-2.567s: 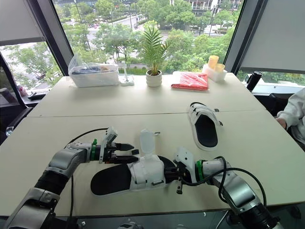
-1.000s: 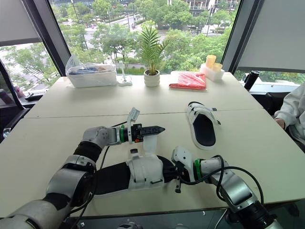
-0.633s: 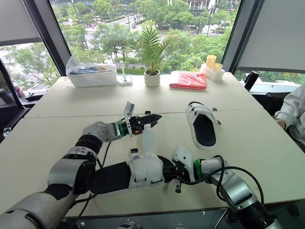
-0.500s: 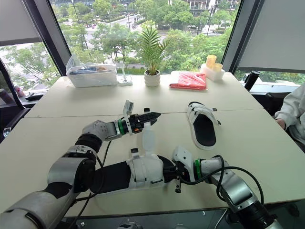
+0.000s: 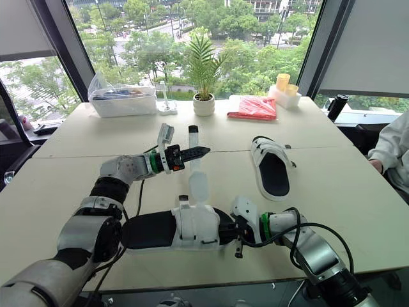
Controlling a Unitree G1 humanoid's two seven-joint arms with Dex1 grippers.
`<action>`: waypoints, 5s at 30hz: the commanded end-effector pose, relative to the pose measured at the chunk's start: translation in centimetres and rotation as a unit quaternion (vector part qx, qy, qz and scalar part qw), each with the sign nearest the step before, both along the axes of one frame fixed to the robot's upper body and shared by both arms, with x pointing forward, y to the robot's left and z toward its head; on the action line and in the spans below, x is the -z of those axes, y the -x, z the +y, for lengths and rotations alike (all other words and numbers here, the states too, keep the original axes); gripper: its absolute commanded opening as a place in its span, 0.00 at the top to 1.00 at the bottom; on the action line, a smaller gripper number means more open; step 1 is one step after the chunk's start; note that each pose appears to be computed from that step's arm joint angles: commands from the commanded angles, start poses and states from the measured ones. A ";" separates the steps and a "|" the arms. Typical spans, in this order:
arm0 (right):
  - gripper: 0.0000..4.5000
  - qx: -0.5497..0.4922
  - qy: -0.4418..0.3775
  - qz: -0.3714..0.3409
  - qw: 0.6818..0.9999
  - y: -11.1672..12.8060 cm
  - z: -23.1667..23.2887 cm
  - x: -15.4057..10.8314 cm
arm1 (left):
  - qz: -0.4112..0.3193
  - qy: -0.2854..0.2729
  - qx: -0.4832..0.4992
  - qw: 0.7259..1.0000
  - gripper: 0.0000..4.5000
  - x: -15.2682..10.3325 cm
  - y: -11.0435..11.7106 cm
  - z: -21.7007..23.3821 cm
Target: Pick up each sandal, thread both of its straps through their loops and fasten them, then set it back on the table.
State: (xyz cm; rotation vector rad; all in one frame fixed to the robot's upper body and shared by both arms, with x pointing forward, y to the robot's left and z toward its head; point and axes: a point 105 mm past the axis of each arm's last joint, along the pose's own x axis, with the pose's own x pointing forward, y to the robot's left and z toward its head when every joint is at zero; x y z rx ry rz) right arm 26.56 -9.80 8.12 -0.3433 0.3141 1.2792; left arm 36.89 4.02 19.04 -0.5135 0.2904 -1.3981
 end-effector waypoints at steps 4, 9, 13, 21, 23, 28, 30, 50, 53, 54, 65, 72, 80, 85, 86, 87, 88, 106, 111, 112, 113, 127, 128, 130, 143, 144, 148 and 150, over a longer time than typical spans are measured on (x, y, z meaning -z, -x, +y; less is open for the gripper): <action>1.00 0.016 0.021 0.017 0.999 0.0 -0.6 1.3 | -0.221 -0.084 0.139 0.962 0.99 -0.6 7.8 -2.2; 1.00 0.014 0.021 0.018 1.000 0.0 -0.5 1.4 | -0.315 -0.143 0.158 0.925 0.99 1.8 9.7 -2.7; 1.00 0.013 0.021 0.019 1.000 0.2 -0.4 1.5 | -0.360 -0.168 0.182 0.899 0.99 3.3 11.0 -2.9; 1.00 0.009 0.024 0.020 0.999 0.2 -0.5 1.5 | -0.387 -0.191 0.207 0.878 0.79 4.3 11.3 -2.4; 1.00 0.007 0.024 0.020 0.999 0.1 -0.5 1.5 | -0.396 -0.187 0.214 0.873 0.58 4.3 11.5 -2.4; 1.00 0.004 0.026 0.020 0.999 0.0 -0.5 1.5 | -0.443 -0.166 0.208 0.856 0.01 3.5 11.7 -2.7; 1.00 0.003 0.026 0.020 0.999 0.0 -0.5 1.5 | -0.453 -0.151 0.210 0.853 0.01 3.1 11.9 -2.7; 1.00 -0.006 0.038 0.016 0.999 -0.7 -0.9 1.4 | -0.388 -0.151 0.353 0.838 0.01 3.8 16.6 1.6; 1.00 -0.006 0.038 0.015 0.999 -0.7 -0.9 1.4 | -0.381 -0.146 0.334 0.850 0.01 3.5 16.5 1.5; 1.00 -0.006 0.038 0.015 0.999 -0.7 -0.9 1.3 | -0.379 -0.138 0.301 0.864 0.01 2.7 15.9 1.5; 1.00 -0.006 0.032 0.019 0.999 -0.3 -0.7 1.6 | -0.251 -0.127 -0.053 0.958 0.01 -1.3 10.6 7.9; 1.00 -0.009 0.030 0.019 0.999 -0.7 -0.5 1.7 | -0.131 -0.129 -0.111 0.977 0.01 -0.3 12.1 12.0; 1.00 -0.011 0.029 0.014 0.999 -0.8 -0.5 1.5 | -0.061 -0.201 -0.085 0.974 0.01 5.5 13.9 9.1; 1.00 -0.009 0.030 0.013 0.999 -0.7 -0.6 1.5 | -0.059 -0.264 -0.099 0.958 0.01 8.9 14.0 9.9; 1.00 -0.009 0.030 0.013 0.999 -0.7 -0.6 1.5 | -0.064 -0.268 -0.097 0.956 0.13 9.2 14.0 10.0; 1.00 -0.008 0.030 0.013 0.999 -0.7 -0.6 1.5 | -0.068 -0.270 -0.097 0.956 0.17 9.4 14.0 10.0; 1.00 -0.008 0.030 0.014 0.999 -0.6 -0.6 1.5 | -0.074 -0.271 -0.098 0.955 0.31 9.5 13.9 10.0; 1.00 0.013 -0.014 -0.022 1.000 -1.1 1.1 -0.2 | -0.123 -0.216 -0.153 0.957 0.99 9.7 7.9 5.3; 1.00 0.022 -0.023 -0.034 0.999 -1.6 1.4 -0.8 | -0.131 -0.205 -0.159 0.957 0.99 9.0 6.9 5.2; 1.00 0.024 -0.024 -0.036 0.999 -1.7 1.4 -0.8 | -0.136 -0.203 -0.160 0.956 0.99 8.9 6.6 5.2; 1.00 0.025 -0.026 -0.037 0.999 -1.8 1.5 -0.8 | -0.140 -0.202 -0.161 0.956 0.99 8.8 6.4 5.2; 1.00 0.025 -0.018 -0.024 0.999 -1.3 1.5 -0.1 | -0.140 -0.204 -0.085 0.965 0.99 8.0 8.1 6.5; 1.00 0.025 -0.017 -0.023 0.999 -1.2 1.4 0.0 | -0.137 -0.204 -0.065 0.967 0.99 7.7 9.1 6.9; 1.00 0.025 -0.016 -0.021 0.999 -1.2 1.3 0.1 | -0.123 -0.197 -0.035 0.972 0.99 6.6 10.7 8.0; 1.00 0.022 -0.009 -0.018 1.000 -1.2 1.2 0.4 | -0.248 -0.198 0.001 0.948 0.99 1.1 11.4 4.6; 1.00 0.022 -0.009 -0.018 1.000 -1.3 1.2 0.4 | -0.266 -0.207 0.006 0.941 0.99 1.6 11.3 3.8; 1.00 0.025 -0.007 -0.020 0.999 -1.4 1.2 0.4 | -0.304 -0.210 0.035 0.929 0.99 3.1 11.6 1.1; 1.00 0.027 -0.006 -0.020 0.999 -1.4 1.1 0.4 | -0.305 -0.203 0.045 0.929 0.99 3.3 11.7 0.8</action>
